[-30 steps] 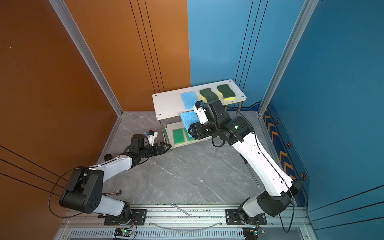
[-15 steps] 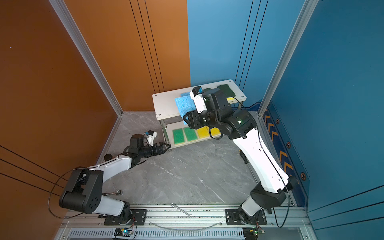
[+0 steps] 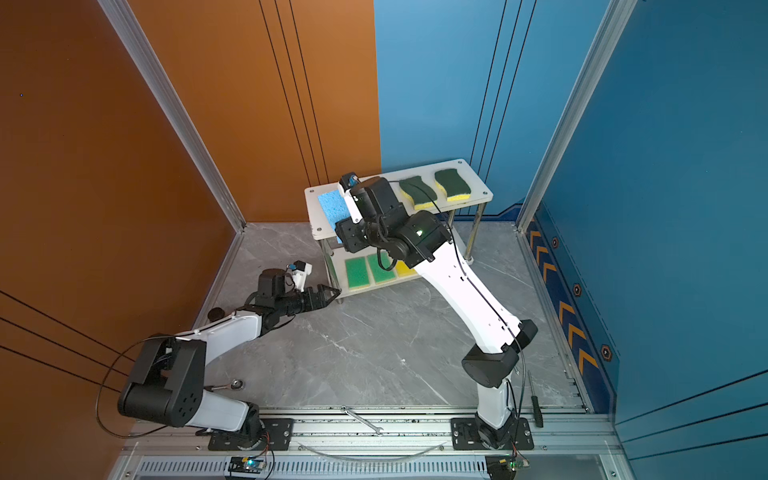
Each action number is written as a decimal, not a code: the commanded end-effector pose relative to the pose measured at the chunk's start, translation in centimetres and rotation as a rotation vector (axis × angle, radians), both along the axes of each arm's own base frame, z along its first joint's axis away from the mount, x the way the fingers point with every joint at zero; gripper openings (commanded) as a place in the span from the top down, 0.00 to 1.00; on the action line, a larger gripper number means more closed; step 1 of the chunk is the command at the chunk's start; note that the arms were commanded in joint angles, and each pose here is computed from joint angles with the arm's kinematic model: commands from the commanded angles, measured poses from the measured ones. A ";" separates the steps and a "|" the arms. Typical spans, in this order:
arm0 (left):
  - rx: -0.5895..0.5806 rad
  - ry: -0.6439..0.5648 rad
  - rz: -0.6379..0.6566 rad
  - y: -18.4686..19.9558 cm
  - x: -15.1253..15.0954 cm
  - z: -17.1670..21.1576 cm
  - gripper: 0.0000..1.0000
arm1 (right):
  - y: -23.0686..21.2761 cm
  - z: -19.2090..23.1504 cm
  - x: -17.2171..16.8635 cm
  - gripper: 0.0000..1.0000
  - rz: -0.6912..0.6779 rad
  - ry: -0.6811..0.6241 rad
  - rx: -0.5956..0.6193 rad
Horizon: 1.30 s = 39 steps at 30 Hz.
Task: Place and organize the cleaning sponges onto the shelf
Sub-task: 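Lift the second blue sponge and carry it up toward the top shelf, then move the blue sponge over the top shelf beside the first blue sponge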
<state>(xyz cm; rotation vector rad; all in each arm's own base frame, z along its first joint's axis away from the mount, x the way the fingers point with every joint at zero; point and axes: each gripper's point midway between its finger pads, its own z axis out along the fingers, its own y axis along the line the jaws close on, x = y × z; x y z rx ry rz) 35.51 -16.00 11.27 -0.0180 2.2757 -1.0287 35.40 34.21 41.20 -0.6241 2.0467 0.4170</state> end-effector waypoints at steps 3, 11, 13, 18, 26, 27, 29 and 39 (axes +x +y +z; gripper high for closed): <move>-0.003 -0.011 -0.021 0.0 -0.3 -0.1 0.02 | 0.3 1.6 1.7 0.38 -0.056 -0.094 0.015; -0.004 -0.010 -0.019 0.1 -0.2 -0.1 0.02 | 0.8 0.9 3.3 0.38 -0.100 -0.115 0.008; -0.004 -0.008 -0.019 0.1 -0.3 -0.2 0.02 | 0.7 0.7 3.7 0.38 -0.121 -0.118 0.005; -0.003 -0.006 -0.018 0.2 -0.2 -0.3 0.02 | 1.0 0.0 4.7 0.38 -0.159 -0.121 0.008; -0.003 -0.006 -0.017 0.3 -0.3 -0.3 0.02 | 1.3 -0.6 5.6 0.38 -0.178 -0.117 0.019; -0.003 -0.006 -0.015 0.3 -0.2 -0.3 0.02 | 1.2 -0.7 5.7 0.38 -0.184 -0.114 0.022; -0.003 -0.006 -0.013 0.4 -0.3 -0.3 0.02 | 1.1 -0.8 5.9 0.38 -0.191 -0.109 0.027; -0.005 -0.004 -0.014 0.4 -0.4 -0.4 0.02 | 1.1 -1.8 6.6 0.36 -0.226 -0.077 0.047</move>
